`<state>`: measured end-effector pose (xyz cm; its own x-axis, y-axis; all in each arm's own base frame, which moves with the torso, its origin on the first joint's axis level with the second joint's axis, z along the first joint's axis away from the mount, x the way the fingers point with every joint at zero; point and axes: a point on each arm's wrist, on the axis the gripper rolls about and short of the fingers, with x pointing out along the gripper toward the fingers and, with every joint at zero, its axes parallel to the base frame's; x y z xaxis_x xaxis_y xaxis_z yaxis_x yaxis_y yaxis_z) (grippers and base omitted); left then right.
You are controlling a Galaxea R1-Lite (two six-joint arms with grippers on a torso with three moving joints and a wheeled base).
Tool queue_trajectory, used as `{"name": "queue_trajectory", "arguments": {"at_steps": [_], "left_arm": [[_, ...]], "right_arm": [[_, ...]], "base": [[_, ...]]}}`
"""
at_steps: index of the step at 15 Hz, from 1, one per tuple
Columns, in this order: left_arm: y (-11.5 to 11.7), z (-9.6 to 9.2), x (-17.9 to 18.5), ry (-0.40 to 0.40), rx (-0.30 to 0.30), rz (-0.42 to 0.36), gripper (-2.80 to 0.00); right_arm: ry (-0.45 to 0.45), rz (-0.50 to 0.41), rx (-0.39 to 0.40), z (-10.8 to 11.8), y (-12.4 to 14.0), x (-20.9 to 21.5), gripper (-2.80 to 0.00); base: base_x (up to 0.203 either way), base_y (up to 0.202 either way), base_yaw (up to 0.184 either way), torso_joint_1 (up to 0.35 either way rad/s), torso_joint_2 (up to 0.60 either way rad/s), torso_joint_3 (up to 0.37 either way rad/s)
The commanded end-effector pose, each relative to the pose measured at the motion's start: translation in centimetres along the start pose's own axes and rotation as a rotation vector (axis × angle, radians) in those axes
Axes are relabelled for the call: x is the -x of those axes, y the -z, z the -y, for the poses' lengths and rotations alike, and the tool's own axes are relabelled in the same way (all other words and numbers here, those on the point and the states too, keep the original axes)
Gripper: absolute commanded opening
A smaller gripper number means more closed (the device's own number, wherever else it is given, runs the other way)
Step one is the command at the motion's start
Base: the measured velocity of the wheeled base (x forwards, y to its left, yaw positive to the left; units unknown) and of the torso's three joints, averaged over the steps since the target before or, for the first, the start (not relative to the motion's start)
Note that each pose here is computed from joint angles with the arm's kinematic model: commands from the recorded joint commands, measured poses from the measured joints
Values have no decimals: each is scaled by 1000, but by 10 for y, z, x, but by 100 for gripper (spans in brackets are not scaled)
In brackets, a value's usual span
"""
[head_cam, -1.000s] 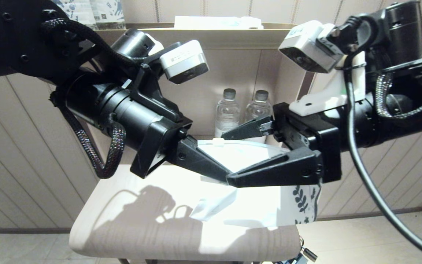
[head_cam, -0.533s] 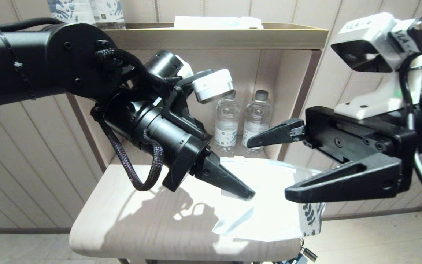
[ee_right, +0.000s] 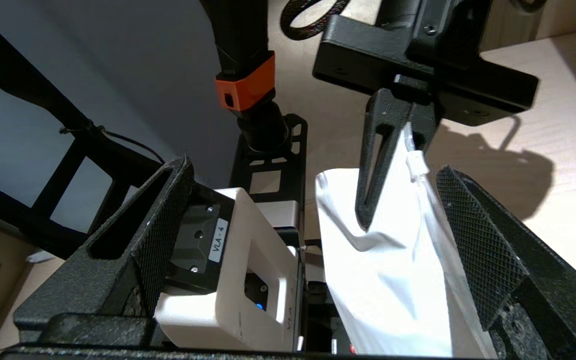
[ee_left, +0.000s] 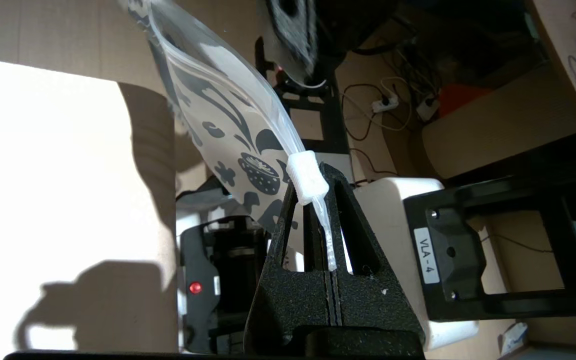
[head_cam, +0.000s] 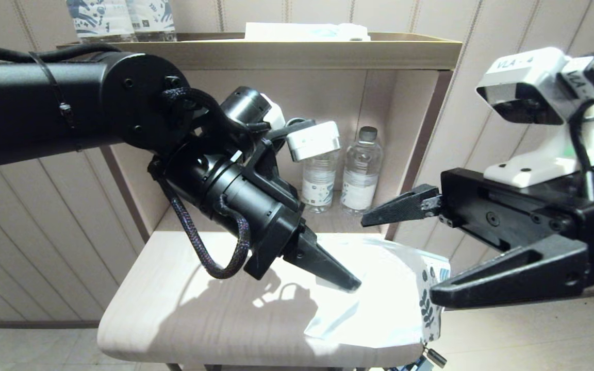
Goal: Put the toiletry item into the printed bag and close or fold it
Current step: Hand it to the other hand
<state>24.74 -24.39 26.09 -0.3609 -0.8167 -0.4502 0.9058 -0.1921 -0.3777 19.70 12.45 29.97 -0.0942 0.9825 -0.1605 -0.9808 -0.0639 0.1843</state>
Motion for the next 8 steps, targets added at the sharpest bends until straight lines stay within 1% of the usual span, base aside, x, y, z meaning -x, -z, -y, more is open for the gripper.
{"name": "queue_trajectory", "arguments": {"at_steps": [1,2,3,4,5,6,8], "left_arm": [[2,-3,-2,-1,9,-8,-280],[2,-5,-3,-27,11,-24,-280],[4,-8,-4,-70,16,-54,-280],[7,-13,-6,-118,22,-85,-280],[10,-21,-7,-149,29,-100,-280],[9,-24,-4,-174,15,-91,-280],[6,-28,0,-289,-21,-119,-280]], "right_arm": [[9,0,-12,4,3,3,0],[24,3,-15,6,3,6,0],[37,6,-19,9,3,9,0],[36,9,-19,12,3,9,0],[31,13,-11,14,3,9,0],[30,17,-3,17,5,8,0],[29,19,7,25,9,4,0]], "base": [[0,0,0,0,0,0],[0,0,0,0,0,0],[0,0,0,0,0,0],[0,0,0,0,0,0],[0,0,0,0,0,0],[0,0,0,0,0,0],[0,0,0,0,0,0]]}}
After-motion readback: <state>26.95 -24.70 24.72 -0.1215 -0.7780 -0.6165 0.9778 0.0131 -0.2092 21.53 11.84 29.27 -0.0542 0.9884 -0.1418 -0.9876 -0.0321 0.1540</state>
